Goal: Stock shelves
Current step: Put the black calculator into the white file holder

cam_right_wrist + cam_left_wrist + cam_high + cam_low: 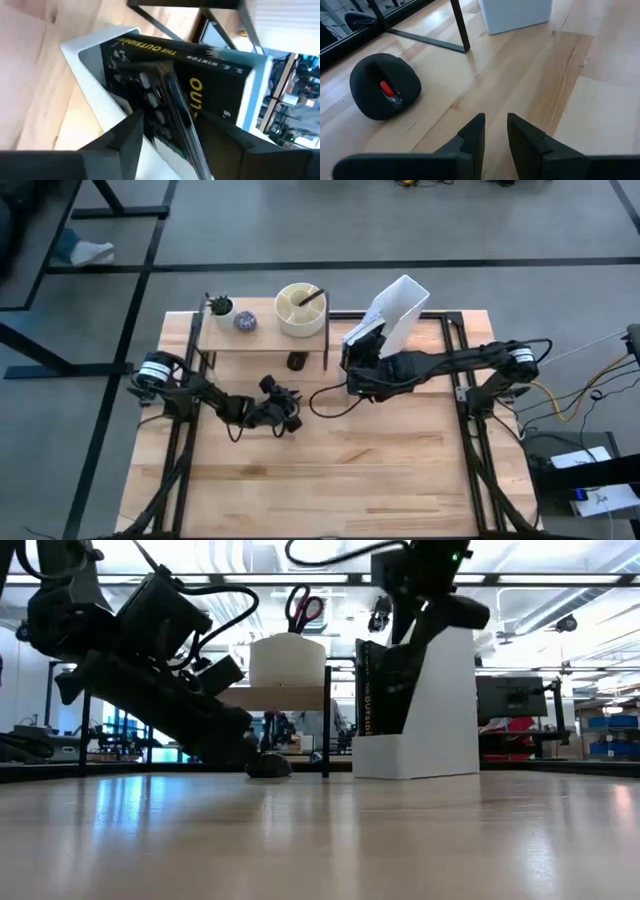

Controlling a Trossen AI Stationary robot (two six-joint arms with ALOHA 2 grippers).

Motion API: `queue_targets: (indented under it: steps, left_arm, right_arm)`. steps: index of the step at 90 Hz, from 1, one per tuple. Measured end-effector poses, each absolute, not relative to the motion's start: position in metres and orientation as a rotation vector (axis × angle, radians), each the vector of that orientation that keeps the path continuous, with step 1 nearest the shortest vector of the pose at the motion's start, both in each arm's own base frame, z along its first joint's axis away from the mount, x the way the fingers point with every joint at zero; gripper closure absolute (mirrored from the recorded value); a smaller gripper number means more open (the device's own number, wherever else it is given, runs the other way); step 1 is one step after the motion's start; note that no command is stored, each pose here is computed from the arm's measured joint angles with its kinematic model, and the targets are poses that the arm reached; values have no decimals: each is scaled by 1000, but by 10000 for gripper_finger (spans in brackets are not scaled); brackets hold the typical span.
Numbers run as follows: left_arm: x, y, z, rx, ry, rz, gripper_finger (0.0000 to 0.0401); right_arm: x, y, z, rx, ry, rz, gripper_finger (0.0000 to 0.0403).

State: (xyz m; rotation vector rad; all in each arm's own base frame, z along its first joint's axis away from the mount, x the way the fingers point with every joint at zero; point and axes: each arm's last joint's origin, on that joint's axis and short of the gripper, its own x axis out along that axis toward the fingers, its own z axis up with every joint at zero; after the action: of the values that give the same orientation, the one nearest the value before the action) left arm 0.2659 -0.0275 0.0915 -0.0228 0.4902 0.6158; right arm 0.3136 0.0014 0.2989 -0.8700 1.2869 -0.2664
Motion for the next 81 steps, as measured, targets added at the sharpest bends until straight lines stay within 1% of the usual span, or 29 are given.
queue_targets:
  steps: [11,21,29,45,48,51,63,74,81]
  left_arm:
    - [266,-28,92,-26,491,611,335]
    - [266,-28,92,-26,491,611,335]
    - [266,-28,92,-26,490,611,335]
    - [266,-28,92,-28,492,605,335]
    - [266,-28,92,-28,493,605,335]
    - [266,-28,92,-25,494,604,335]
    - [266,-28,92,-13,495,600,335]
    - [266,-28,92,-10,496,599,335]
    - [266,-28,92,-8,496,598,335]
  right_arm:
    - [313,7,315,-806,1209,-312,227]
    - [313,4,318,-737,1185,-334,251]
    - [313,-4,315,-645,1189,-314,285]
    - [316,-19,300,-488,1223,-317,380]
    - [316,-21,297,-479,1230,-316,391]
    - [317,-24,294,-472,1236,-320,396]
    - [320,-31,280,-420,1204,-353,388]
    - [320,-33,264,-341,1206,-297,400]
    - [320,-33,254,-298,1215,-288,400]
